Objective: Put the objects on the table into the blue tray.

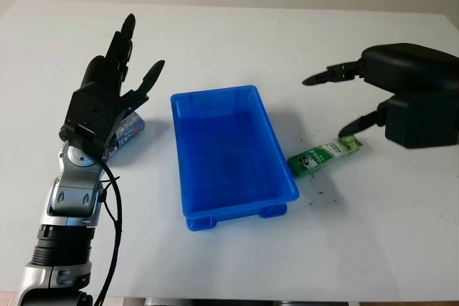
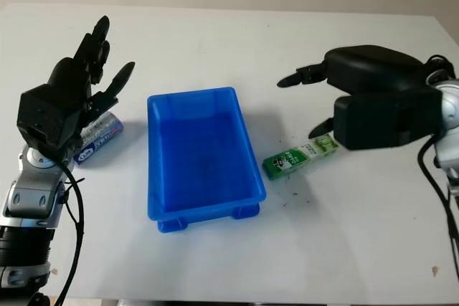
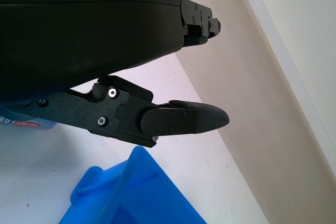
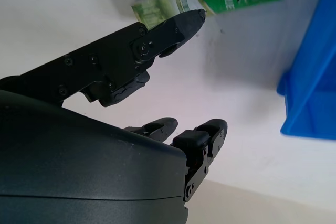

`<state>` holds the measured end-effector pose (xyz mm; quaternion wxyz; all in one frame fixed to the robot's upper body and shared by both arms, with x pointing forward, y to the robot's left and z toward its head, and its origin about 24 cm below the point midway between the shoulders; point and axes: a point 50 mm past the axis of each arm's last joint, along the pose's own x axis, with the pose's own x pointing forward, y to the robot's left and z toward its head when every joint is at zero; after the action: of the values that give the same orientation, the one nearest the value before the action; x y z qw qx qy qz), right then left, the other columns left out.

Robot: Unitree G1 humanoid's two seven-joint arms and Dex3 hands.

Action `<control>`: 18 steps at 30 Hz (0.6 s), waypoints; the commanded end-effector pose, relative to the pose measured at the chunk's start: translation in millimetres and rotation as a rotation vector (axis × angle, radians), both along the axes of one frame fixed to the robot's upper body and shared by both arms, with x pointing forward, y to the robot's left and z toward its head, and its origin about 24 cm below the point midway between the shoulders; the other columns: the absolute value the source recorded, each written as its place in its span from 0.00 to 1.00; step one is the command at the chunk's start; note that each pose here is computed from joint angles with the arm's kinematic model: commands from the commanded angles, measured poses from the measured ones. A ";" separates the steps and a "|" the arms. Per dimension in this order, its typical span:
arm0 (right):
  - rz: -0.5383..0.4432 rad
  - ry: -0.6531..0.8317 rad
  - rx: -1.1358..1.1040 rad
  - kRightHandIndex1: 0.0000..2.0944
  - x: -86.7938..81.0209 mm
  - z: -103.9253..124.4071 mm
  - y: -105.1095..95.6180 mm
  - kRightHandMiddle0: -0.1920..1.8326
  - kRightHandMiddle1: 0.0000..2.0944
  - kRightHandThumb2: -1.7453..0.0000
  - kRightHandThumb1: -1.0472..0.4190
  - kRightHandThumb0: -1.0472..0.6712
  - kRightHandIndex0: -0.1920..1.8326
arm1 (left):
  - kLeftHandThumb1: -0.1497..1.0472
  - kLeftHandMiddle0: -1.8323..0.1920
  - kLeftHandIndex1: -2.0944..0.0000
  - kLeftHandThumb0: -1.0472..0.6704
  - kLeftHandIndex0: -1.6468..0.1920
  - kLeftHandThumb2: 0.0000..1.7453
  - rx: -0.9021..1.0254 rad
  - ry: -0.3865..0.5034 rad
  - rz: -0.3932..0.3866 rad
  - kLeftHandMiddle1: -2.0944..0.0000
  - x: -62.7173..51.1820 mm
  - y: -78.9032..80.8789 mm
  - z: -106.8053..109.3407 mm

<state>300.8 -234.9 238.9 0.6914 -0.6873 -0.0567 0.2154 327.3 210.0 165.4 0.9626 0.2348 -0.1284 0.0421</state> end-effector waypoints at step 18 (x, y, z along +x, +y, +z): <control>0.125 0.107 -0.130 0.33 -6.3 -62.1 12.4 0.21 0.31 0.97 0.14 0.35 0.19 | 1.00 0.88 0.97 0.31 0.87 0.20 0.012 -0.016 -0.009 0.97 1.0 -2.3 8.1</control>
<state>296.5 -223.1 186.0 0.6321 -0.7174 -0.0513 0.2884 328.0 209.4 163.7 0.9633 0.2366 -0.1201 0.0394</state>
